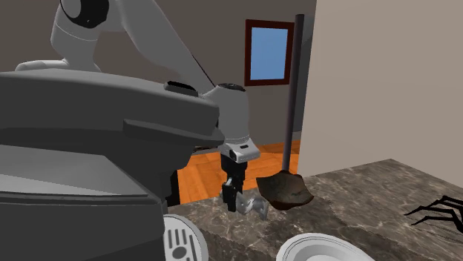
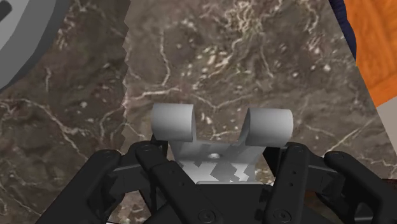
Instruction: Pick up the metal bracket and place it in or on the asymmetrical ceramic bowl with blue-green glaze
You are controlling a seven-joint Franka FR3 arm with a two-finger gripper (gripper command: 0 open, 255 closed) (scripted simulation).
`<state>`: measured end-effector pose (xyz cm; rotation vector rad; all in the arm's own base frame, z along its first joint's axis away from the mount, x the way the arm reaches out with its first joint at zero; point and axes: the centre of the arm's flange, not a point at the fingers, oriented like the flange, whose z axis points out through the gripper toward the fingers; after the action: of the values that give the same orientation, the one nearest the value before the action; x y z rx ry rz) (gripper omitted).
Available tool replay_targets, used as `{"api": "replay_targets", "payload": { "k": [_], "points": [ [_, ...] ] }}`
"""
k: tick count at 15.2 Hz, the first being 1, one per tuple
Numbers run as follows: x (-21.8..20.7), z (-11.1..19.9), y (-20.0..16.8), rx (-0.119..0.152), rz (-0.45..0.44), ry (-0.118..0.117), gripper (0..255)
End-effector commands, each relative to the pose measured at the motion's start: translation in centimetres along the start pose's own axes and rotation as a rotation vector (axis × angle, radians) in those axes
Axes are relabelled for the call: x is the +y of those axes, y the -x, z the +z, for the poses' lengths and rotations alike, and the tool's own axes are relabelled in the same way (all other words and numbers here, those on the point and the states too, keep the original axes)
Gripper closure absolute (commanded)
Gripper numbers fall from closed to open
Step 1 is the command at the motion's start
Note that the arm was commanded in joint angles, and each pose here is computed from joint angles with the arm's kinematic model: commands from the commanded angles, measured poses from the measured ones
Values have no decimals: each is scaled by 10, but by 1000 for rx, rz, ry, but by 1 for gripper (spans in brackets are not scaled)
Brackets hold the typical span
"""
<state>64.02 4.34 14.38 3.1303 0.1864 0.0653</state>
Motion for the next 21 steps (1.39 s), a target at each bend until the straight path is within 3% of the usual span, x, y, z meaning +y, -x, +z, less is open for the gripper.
{"api": "replay_targets", "payload": {
  "k": [1,17,21],
  "points": [
    [0,-11,-1,0,0,0,255],
    [0,-92,-4,0,0,0,255],
    [-35,-87,-43,0,0,0,255]
  ]
}}
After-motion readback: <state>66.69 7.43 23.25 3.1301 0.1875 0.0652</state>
